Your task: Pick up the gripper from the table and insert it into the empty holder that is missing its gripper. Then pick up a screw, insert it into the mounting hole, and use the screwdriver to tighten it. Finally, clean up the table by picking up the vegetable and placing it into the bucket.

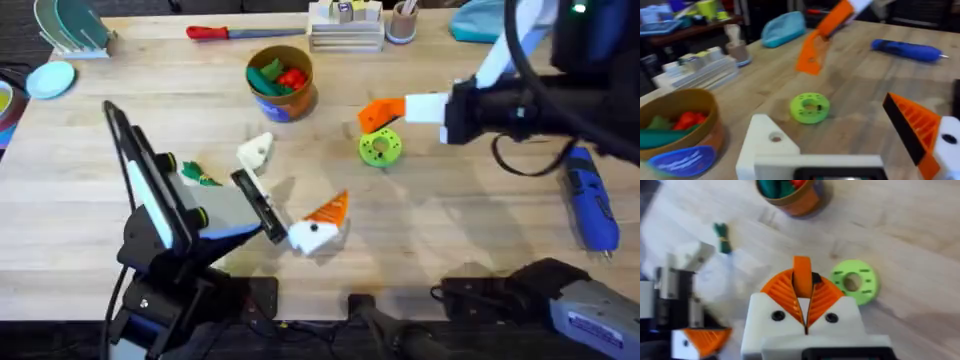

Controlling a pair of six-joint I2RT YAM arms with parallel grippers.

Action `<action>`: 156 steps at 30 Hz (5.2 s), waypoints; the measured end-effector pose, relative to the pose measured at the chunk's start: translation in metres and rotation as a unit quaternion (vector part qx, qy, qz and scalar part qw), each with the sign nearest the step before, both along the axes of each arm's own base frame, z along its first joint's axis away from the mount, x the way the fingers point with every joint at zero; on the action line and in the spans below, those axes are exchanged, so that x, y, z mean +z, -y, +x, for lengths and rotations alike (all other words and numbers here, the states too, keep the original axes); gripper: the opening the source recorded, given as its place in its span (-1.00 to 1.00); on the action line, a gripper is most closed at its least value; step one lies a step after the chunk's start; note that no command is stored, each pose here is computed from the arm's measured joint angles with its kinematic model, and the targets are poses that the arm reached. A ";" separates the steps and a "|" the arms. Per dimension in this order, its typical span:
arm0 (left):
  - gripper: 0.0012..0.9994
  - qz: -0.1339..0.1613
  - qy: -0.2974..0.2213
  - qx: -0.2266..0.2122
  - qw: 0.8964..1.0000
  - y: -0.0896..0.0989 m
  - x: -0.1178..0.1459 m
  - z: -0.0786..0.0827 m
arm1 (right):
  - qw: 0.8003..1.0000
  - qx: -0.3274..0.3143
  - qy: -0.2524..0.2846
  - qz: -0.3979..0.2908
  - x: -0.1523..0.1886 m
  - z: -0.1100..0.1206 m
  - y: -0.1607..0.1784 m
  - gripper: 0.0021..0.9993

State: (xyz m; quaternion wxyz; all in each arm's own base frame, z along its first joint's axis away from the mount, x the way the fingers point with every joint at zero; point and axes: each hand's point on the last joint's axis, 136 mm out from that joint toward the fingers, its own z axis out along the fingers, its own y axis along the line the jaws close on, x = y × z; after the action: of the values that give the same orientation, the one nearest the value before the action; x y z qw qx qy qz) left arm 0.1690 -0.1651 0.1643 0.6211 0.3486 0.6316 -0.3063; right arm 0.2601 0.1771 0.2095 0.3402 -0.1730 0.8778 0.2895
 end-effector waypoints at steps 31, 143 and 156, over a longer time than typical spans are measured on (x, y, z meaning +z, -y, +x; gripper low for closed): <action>0.99 -0.003 -0.006 -0.092 0.996 0.016 -0.001 -0.028 | 0.882 0.223 -0.306 0.280 -0.018 -0.029 -0.095 -0.99; 0.99 -0.075 -0.031 0.149 0.986 -0.036 0.017 0.038 | 0.920 0.040 -0.258 0.292 -0.020 0.007 -0.193 -0.99; 0.99 -0.079 -0.033 0.159 0.984 -0.039 0.017 0.040 | 0.926 0.014 -0.240 0.292 -0.021 0.006 -0.204 -0.99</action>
State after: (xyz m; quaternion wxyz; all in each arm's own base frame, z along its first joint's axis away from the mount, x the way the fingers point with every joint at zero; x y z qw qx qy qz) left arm 0.2092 -0.1265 0.1817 0.6665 0.1832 0.6728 -0.2638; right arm 0.2661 0.3807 0.1889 0.1507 -0.0035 0.8074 0.5704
